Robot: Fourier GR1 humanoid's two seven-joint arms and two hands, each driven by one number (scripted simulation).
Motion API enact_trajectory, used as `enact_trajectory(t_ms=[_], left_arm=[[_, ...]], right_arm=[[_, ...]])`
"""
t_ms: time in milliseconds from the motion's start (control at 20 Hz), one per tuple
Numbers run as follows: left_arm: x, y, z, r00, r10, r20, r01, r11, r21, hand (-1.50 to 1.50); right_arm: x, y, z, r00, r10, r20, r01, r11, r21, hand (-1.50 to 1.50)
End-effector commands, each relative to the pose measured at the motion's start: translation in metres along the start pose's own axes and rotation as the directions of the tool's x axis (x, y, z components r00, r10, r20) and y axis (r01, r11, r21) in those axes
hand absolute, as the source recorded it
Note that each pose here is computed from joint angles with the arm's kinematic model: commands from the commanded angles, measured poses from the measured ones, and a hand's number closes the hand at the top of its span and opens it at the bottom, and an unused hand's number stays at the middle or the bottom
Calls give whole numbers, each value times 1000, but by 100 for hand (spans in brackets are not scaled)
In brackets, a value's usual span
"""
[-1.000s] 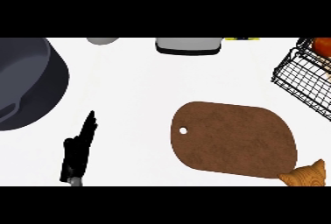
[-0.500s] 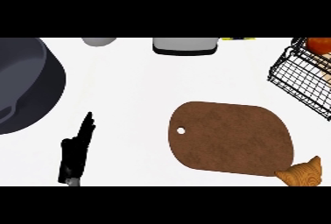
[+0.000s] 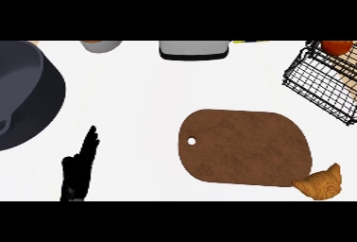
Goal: Pick the tomato from the cutting board and place it in the tiered basket
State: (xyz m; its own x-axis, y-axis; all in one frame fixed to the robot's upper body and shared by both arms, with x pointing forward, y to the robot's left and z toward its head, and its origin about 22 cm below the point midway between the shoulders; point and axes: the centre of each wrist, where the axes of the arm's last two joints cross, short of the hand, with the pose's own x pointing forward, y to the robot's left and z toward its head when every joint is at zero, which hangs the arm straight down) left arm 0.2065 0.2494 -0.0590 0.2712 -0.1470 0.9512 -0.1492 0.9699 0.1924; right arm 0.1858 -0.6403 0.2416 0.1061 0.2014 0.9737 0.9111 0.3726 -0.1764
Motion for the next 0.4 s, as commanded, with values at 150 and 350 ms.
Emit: enact_trajectory(t_ms=[150,350], left_arm=[[-7,-1,5,1000,14,-8,-14,999,30,0],[-10,10,12,1000,4,-16,-4,1000,4,0]], right_arm=[[-21,-107,14,1000,3,1,-3,999,34,-150],[-28,-142,25,1000,-10,23,7,995,95,-150]])
